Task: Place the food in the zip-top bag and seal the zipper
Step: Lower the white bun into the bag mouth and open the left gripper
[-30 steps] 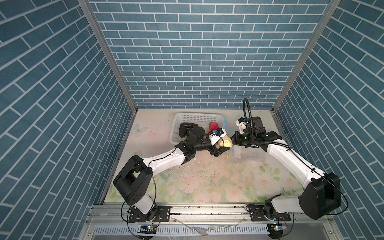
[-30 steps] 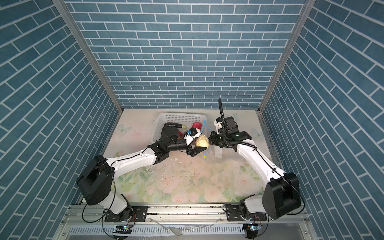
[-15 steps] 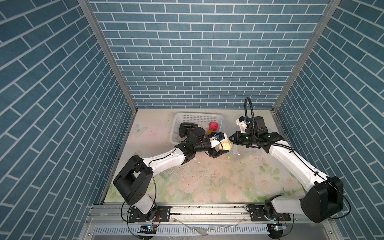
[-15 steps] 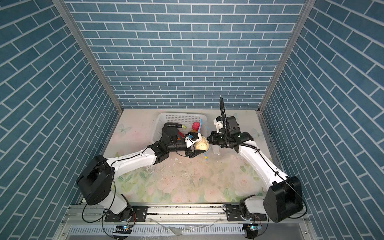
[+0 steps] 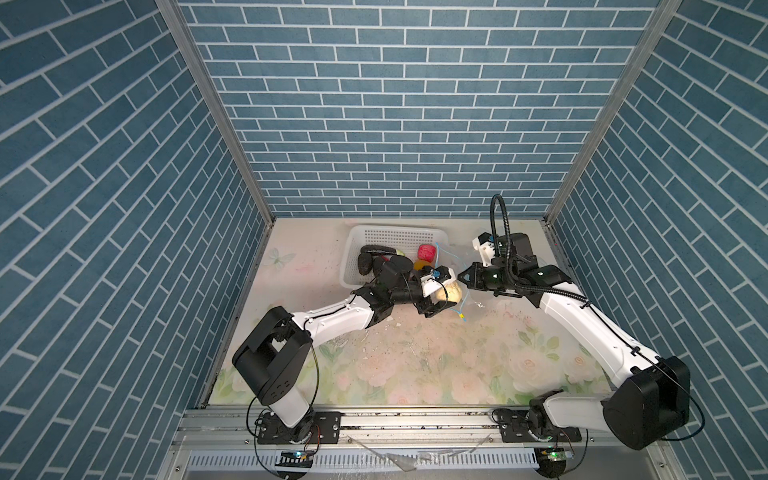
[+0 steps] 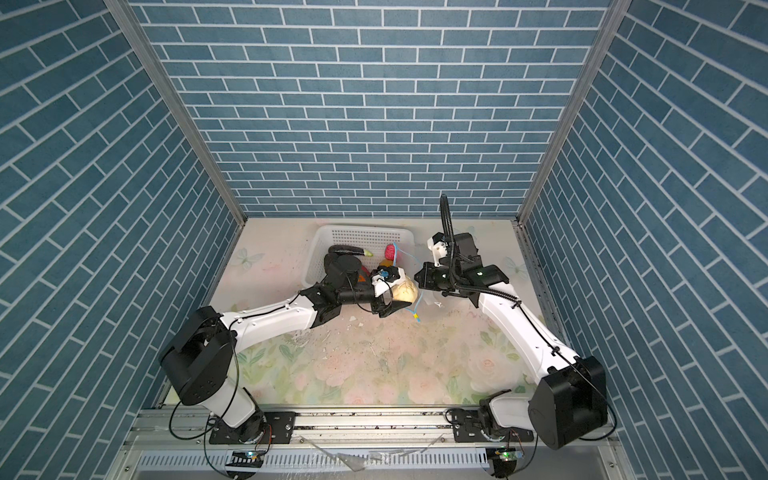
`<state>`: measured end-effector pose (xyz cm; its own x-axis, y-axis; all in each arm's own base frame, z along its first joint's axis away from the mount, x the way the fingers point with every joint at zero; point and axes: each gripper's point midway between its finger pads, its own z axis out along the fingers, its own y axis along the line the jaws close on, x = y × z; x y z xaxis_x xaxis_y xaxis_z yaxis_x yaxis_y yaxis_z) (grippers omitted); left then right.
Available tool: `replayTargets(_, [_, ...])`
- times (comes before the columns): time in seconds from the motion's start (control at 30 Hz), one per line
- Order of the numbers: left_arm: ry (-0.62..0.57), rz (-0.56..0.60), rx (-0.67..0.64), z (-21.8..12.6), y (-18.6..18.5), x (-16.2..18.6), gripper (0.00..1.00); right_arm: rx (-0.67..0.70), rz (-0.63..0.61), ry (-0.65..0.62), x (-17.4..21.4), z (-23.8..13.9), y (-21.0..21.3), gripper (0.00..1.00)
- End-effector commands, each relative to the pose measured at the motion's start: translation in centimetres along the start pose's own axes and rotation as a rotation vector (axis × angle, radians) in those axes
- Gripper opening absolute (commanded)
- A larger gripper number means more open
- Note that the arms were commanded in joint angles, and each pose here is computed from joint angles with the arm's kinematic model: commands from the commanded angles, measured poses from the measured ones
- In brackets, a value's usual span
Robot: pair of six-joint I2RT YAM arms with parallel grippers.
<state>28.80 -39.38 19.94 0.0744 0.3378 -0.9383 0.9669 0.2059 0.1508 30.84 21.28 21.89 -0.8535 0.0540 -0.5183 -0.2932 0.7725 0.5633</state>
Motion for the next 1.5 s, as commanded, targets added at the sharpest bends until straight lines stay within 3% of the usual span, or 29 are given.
replayTargets(0.0, [0.005,-0.03,-0.014,0.5,0.5,-0.1,0.61,-0.01,-0.001,-0.007,0.3,-0.7,0.2,0.0])
replayTargets(0.4, [0.053,-0.076,-0.022,1.1,0.9,0.7,0.68,-0.018,0.007,-0.007,0.1,-0.5,0.3,0.0])
replayTargets(0.63, [0.065,-0.101,-0.049,1.1,1.4,0.9,0.81,-0.014,0.006,-0.003,0.1,-0.4,0.3,0.0])
replayTargets(0.87, [0.078,-0.104,-0.055,1.1,1.5,1.2,0.86,-0.014,0.004,0.001,0.0,-0.3,0.3,0.0])
replayTargets(1.47, [0.087,-0.101,-0.071,0.9,1.6,1.4,0.94,-0.014,0.004,0.0,-0.2,-0.1,0.3,0.0])
